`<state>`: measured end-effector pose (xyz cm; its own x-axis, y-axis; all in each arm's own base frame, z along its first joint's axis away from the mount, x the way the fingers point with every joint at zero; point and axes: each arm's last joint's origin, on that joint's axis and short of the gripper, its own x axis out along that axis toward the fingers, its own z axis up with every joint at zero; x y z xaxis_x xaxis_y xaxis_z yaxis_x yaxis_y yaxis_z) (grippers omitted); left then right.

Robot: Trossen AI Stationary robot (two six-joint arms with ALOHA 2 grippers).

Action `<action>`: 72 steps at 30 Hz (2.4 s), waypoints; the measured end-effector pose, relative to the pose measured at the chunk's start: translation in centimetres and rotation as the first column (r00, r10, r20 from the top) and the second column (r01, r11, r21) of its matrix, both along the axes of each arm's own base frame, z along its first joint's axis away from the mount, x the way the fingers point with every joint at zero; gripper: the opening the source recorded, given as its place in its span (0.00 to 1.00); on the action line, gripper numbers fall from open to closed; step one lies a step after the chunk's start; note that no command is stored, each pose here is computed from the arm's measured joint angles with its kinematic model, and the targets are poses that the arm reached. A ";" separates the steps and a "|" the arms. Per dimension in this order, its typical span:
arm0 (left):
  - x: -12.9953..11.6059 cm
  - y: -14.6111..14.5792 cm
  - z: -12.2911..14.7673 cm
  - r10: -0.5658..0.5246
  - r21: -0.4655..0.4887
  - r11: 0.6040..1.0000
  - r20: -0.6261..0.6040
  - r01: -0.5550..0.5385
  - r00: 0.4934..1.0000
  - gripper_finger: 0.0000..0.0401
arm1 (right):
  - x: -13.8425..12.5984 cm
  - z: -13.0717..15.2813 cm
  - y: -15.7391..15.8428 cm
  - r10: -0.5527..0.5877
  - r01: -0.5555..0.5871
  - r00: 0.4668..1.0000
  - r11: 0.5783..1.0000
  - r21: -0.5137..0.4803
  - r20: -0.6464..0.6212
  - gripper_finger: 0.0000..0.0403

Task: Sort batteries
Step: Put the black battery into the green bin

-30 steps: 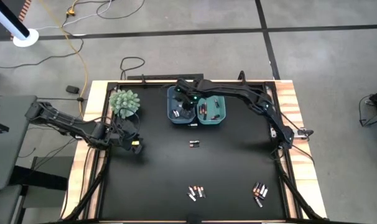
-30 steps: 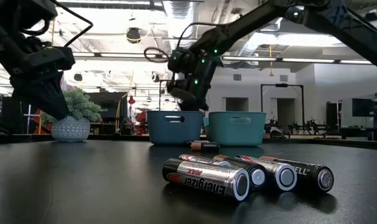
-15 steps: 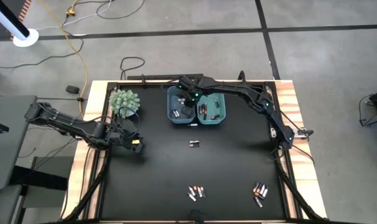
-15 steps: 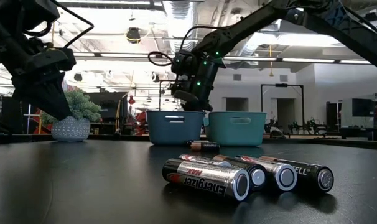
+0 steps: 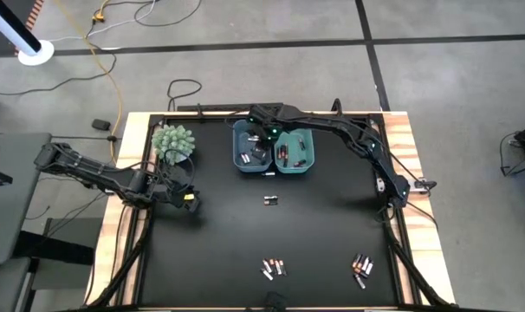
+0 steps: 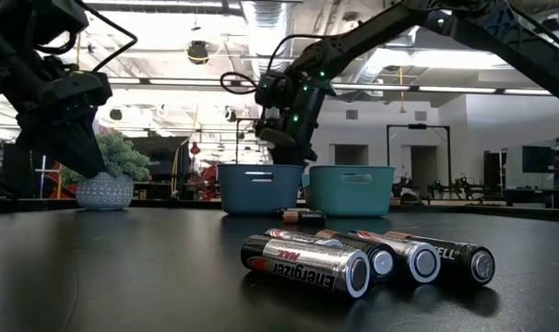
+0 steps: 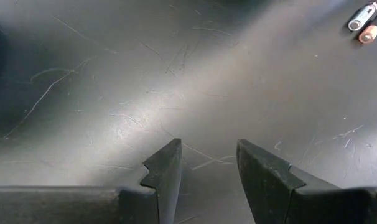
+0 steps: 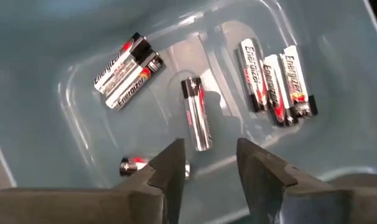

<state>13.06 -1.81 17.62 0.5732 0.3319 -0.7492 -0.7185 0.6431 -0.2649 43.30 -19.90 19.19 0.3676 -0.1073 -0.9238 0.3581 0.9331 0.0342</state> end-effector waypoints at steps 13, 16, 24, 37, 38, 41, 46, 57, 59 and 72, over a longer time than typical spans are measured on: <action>0.0 0.0 0.0 -0.045 0.035 0.998 -0.025 0.046 0.999 0.37 | -1.9 7.7 1.5 0.015 -0.012 0.996 0.999 0.036 -0.085 0.34; 0.0 0.0 0.0 -0.045 0.035 0.998 -0.026 0.046 0.999 0.37 | -3.2 10.3 2.9 0.021 -0.019 0.998 0.999 0.031 -0.066 0.31; 0.0 0.0 0.0 -0.073 0.054 0.996 -0.040 0.075 0.997 0.37 | -8.8 16.3 8.9 -0.025 0.022 0.994 0.999 0.030 0.103 0.27; 0.0 -0.1 -0.1 -0.144 0.062 0.987 -0.070 0.148 0.987 0.37 | -17.1 12.2 21.2 -0.149 0.115 0.961 0.981 0.154 0.234 0.27; 0.0 -0.1 -0.1 -0.160 0.052 0.985 -0.075 0.164 0.984 0.37 | -17.5 11.3 21.7 -0.174 0.141 0.962 0.976 0.164 0.208 0.27; 0.0 -0.3 -0.1 -0.220 0.042 0.974 -0.094 0.225 0.971 0.37 | -18.4 8.6 23.3 -0.214 0.190 0.969 0.964 0.185 0.121 0.29; 0.0 -0.3 -0.1 -0.238 0.040 0.969 -0.099 0.243 0.966 0.37 | -19.2 4.7 25.3 -0.194 0.184 0.980 0.966 0.184 0.038 0.38; 0.0 -0.3 -0.1 -0.224 0.023 0.974 -0.086 0.227 0.971 0.37 | -18.1 0.0 25.0 0.107 -0.114 0.988 0.992 -0.052 -0.111 0.57; 0.0 -0.3 -0.1 -0.216 0.017 0.976 -0.079 0.218 0.973 0.37 | -17.4 -1.0 24.7 0.169 -0.180 0.976 0.981 -0.075 -0.138 0.57; 0.1 -0.3 0.0 -0.147 -0.020 0.989 -0.039 0.147 0.988 0.37 | -11.3 -3.1 23.7 0.418 -0.368 0.894 0.891 -0.264 0.164 0.54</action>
